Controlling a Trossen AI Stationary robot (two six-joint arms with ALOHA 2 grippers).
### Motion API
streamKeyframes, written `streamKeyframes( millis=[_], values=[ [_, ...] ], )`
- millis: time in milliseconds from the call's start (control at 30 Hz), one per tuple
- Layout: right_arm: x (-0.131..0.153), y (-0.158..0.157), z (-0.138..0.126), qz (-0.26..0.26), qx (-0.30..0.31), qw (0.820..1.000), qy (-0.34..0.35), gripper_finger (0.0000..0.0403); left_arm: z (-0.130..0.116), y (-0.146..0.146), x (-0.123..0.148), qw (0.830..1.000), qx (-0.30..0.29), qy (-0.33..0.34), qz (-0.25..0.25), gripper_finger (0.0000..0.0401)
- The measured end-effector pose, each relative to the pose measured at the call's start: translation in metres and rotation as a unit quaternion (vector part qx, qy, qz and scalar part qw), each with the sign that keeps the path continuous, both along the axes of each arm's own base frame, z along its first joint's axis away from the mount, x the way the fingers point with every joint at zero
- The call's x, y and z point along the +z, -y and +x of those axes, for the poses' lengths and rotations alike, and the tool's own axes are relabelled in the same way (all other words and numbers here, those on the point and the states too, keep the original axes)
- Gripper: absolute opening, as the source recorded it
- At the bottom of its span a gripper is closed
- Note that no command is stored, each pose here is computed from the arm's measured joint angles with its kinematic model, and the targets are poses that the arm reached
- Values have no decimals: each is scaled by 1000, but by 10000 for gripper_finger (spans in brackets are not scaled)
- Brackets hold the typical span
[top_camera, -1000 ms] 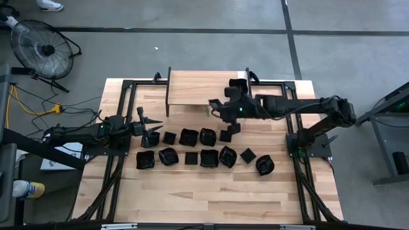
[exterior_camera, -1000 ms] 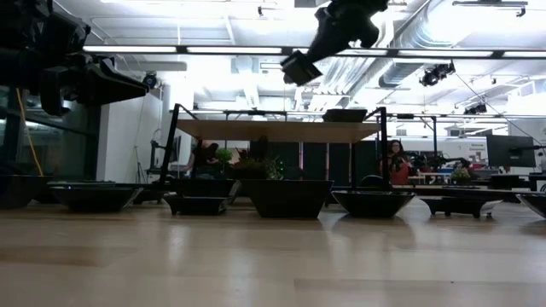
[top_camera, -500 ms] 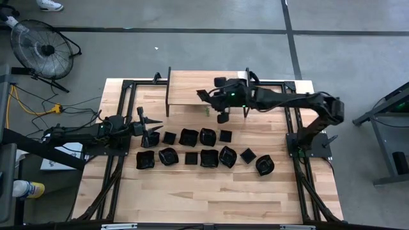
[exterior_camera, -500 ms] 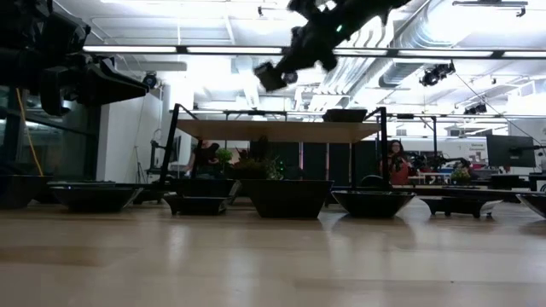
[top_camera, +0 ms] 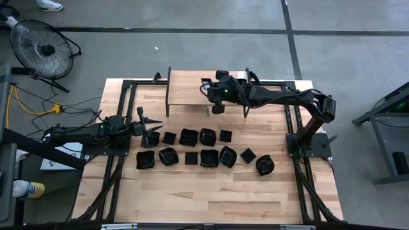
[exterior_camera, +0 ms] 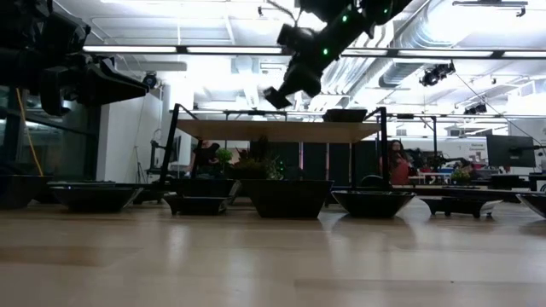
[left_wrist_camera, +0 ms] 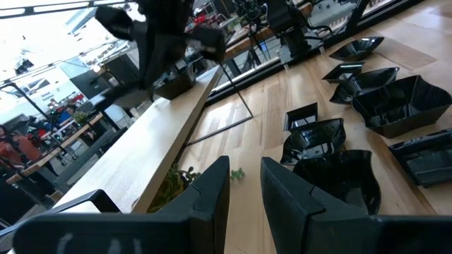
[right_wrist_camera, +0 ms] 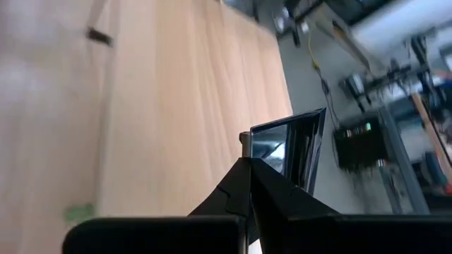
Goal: Pick & Place Mini shaped plates
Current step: Put the square plate on the shelf
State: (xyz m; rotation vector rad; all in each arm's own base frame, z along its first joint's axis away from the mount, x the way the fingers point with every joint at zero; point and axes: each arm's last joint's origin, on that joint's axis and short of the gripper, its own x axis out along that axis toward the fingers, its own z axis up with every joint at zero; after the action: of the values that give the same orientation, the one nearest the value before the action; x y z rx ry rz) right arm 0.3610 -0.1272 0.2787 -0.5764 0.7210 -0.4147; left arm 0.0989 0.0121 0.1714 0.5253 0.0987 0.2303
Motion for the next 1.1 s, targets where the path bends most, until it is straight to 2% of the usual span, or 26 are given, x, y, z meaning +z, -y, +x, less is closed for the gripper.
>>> streamKeyframes(
  millis=[267, 433, 767, 967, 1100],
  values=[
    [-13, 3, 4, 16, 3, 1000, -15, 0, 0, 0, 0, 1000, 0, 0, 0, 78],
    [-17, 5, 2, 3, -39, 999, -35, 0, 0, 0, 0, 1000, 0, 0, 0, 78],
    [-20, 3, -1, 21, -46, 997, -58, 0, 0, 0, 0, 1000, 0, 0, 0, 78],
    [5, 3, -1, 61, -63, 994, -64, 0, 0, 0, 0, 1000, 0, 0, 0, 78],
    [23, 2, 1, 90, -52, 992, -68, 0, 0, 0, 0, 1000, 0, 0, 0, 78]
  ],
)
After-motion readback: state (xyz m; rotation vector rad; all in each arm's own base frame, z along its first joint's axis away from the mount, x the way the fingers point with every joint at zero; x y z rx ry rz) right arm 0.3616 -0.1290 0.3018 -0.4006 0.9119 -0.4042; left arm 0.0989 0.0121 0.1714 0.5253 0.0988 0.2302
